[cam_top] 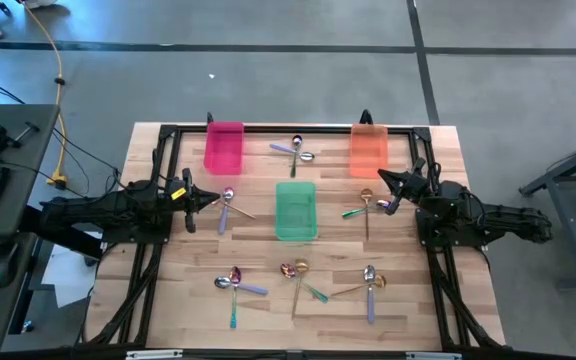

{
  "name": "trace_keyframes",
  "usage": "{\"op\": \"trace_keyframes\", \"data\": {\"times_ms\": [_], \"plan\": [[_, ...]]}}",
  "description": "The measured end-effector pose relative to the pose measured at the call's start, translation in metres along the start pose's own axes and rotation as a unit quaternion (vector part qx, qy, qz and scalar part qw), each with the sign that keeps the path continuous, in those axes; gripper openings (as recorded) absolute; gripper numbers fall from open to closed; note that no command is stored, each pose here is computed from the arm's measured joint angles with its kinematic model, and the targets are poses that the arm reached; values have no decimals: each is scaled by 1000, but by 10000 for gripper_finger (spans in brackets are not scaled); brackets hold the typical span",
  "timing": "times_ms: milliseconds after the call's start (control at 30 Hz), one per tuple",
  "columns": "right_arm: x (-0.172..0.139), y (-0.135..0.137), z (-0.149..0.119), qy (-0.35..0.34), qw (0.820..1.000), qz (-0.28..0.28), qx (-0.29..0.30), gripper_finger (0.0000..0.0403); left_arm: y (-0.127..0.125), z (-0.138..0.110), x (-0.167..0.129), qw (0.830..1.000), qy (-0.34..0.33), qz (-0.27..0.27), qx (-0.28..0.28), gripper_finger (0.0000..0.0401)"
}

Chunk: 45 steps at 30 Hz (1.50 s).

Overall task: Sort silverware by color (type)
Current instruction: Put the top center purple spoon into the orange bin

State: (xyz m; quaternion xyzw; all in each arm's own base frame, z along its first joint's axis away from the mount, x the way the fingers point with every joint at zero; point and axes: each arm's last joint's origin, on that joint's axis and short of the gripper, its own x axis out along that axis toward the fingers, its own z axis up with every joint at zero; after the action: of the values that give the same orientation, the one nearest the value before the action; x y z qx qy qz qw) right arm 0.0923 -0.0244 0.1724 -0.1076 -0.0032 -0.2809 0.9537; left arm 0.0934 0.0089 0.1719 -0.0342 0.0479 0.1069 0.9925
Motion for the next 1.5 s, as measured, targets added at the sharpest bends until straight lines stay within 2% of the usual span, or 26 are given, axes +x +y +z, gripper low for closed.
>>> {"op": "trace_keyframes", "data": {"times_ms": [100, 267, 400, 533, 600, 733, 900, 1100, 1300, 1500], "plan": [[0, 0, 0, -1, 1000, -1, -2, 0, 0, 2, 0, 1000, -11, 1, 20, 0], [0, -1, 5, -28, 1000, 3, 3, 0, 0, 7, 0, 999, -38, -1, 11, 0], [0, -1, 8, -42, 998, 16, 41, 0, 0, 9, 0, 999, -46, -2, 7, 0], [-1, -2, 17, -86, 991, 24, 96, 0, 0, 9, 0, 999, -46, -2, 5, 0], [0, -1, 18, -88, 987, 52, 122, 0, -1, 9, 0, 999, -46, -2, 3, 0], [5, 6, 17, -44, 983, 96, 149, 0, 0, 9, 0, 999, -45, -3, -14, 0], [17, 19, 9, 45, 982, 109, 150, 0, 0, 8, 0, 999, -43, -3, -16, 0], [35, 36, 12, 163, 965, 123, 165, 4, 0, 8, 0, 999, -41, -3, -16, 0], [63, 52, 25, 263, 949, 108, 135, 52, 0, 6, 0, 999, -29, -3, -22, 0], [101, 60, 46, 293, 945, 78, 121, 107, -1, 3, 3, 1000, -9, -6, -29, 0]]}}
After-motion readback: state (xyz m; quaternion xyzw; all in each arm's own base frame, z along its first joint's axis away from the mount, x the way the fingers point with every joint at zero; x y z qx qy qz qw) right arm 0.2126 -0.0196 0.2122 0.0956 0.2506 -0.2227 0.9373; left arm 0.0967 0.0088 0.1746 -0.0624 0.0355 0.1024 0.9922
